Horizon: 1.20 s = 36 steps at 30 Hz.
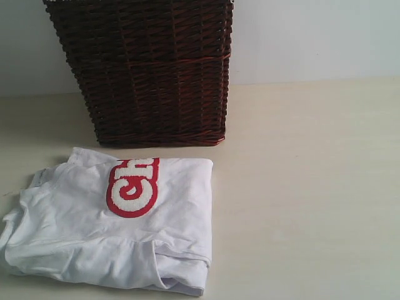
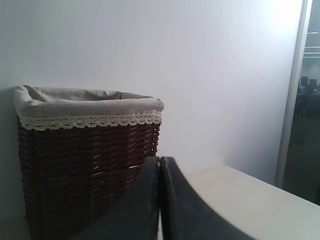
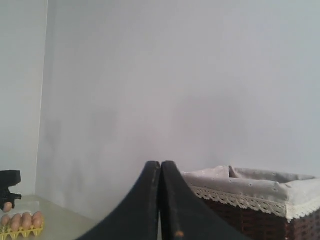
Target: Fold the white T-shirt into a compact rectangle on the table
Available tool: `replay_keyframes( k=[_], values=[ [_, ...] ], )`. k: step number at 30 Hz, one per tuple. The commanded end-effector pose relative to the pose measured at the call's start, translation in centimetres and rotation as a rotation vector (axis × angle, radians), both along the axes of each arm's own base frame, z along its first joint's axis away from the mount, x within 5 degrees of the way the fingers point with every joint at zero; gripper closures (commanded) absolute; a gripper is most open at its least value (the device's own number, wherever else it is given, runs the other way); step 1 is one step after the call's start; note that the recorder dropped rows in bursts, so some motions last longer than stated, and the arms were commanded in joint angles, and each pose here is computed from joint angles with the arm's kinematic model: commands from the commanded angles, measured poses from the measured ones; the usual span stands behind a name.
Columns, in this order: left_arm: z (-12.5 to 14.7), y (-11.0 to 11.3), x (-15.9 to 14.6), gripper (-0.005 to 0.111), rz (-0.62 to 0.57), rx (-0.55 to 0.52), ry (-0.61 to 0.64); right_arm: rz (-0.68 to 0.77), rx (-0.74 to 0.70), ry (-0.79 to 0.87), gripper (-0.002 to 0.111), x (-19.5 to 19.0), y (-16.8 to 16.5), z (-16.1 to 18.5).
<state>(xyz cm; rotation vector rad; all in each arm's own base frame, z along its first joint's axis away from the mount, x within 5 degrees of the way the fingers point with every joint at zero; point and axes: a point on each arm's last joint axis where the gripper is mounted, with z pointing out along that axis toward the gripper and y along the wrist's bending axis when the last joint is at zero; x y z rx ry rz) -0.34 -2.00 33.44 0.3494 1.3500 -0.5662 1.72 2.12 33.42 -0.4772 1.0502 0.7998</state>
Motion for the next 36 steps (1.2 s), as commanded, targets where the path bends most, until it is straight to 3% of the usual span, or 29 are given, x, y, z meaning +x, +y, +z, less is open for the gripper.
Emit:
replay_keyframes(
  k=[1,11,36],
  values=[
    [0.0,0.1,0.0,0.107,0.0,-0.015,-0.009,-0.065,-0.015,0.02,0.108,0.1,-0.2,-2.4],
    [-0.2,0.0,0.0,0.107,-0.002,0.019,-0.011,-0.216,-0.041,0.11,0.108,1.6,0.4,-6.2],
    [-0.7,-0.3,-0.1,0.107,-0.03,0.055,0.032,-0.219,-0.09,0.183,0.108,1.9,0.5,-7.0]
  ],
)
